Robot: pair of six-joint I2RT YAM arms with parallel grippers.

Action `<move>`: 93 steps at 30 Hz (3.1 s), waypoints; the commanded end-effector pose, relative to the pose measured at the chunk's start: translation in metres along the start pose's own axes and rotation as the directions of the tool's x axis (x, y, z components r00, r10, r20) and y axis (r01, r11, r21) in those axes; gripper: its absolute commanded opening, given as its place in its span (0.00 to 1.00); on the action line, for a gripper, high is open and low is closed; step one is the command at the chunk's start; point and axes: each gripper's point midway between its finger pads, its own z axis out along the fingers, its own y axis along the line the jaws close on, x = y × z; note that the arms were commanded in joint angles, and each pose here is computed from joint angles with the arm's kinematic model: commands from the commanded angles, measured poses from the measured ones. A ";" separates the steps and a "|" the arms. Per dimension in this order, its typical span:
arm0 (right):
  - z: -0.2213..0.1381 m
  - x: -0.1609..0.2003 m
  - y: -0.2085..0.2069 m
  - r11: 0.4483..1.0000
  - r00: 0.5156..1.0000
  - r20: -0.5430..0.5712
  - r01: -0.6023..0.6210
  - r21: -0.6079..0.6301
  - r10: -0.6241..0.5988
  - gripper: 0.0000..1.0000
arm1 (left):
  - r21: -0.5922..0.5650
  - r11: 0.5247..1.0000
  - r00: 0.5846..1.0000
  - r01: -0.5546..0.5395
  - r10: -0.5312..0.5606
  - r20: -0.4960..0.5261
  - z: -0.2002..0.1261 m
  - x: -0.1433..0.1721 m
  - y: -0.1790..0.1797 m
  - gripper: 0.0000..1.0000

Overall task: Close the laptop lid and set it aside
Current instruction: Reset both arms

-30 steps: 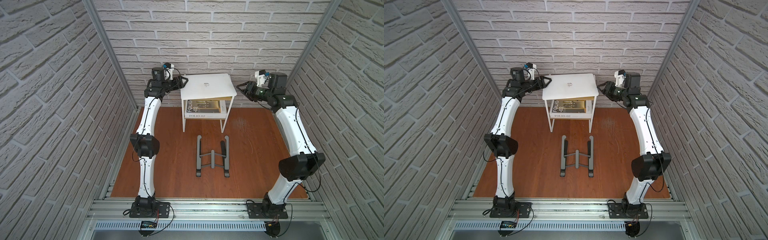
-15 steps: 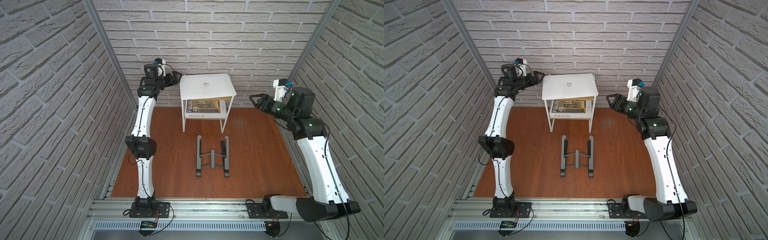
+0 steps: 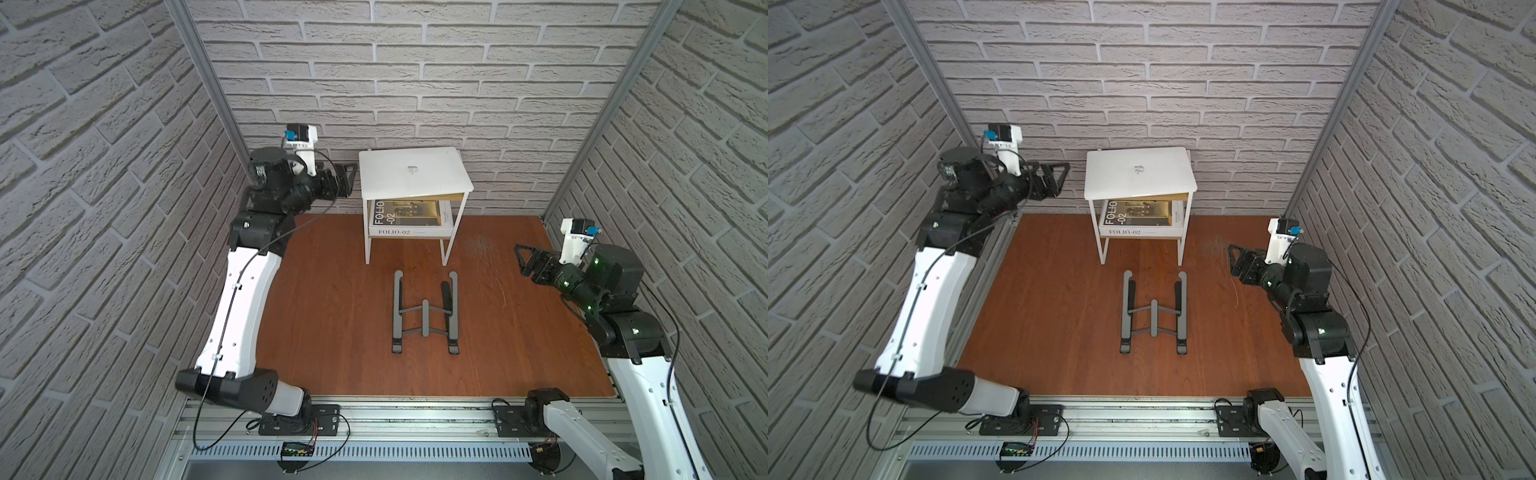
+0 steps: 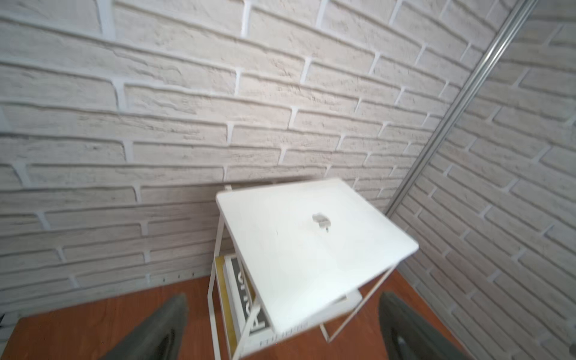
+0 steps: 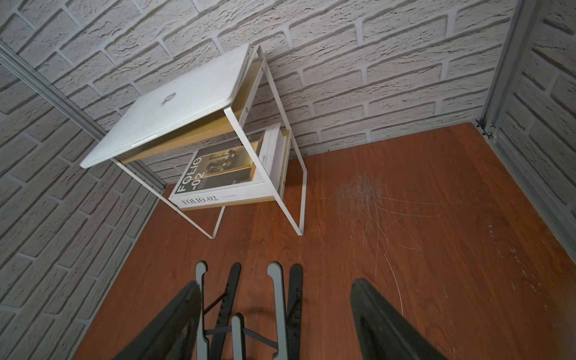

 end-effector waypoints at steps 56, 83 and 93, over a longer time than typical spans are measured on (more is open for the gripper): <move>0.128 0.152 -0.167 0.885 0.964 0.082 0.196 0.423 -0.253 0.98 | -0.626 0.780 0.998 0.004 -0.046 -0.051 -0.061 0.342 0.213 0.99; 0.170 0.169 -0.169 0.921 0.964 0.022 0.247 0.302 -0.266 1.00 | -0.542 0.831 0.990 -0.121 0.059 -0.131 -0.019 0.353 0.204 0.98; 0.177 0.171 -0.178 0.890 0.964 -0.027 0.254 0.379 -0.264 0.99 | -0.636 0.768 0.988 -0.077 -0.028 -0.153 -0.019 0.368 0.232 0.98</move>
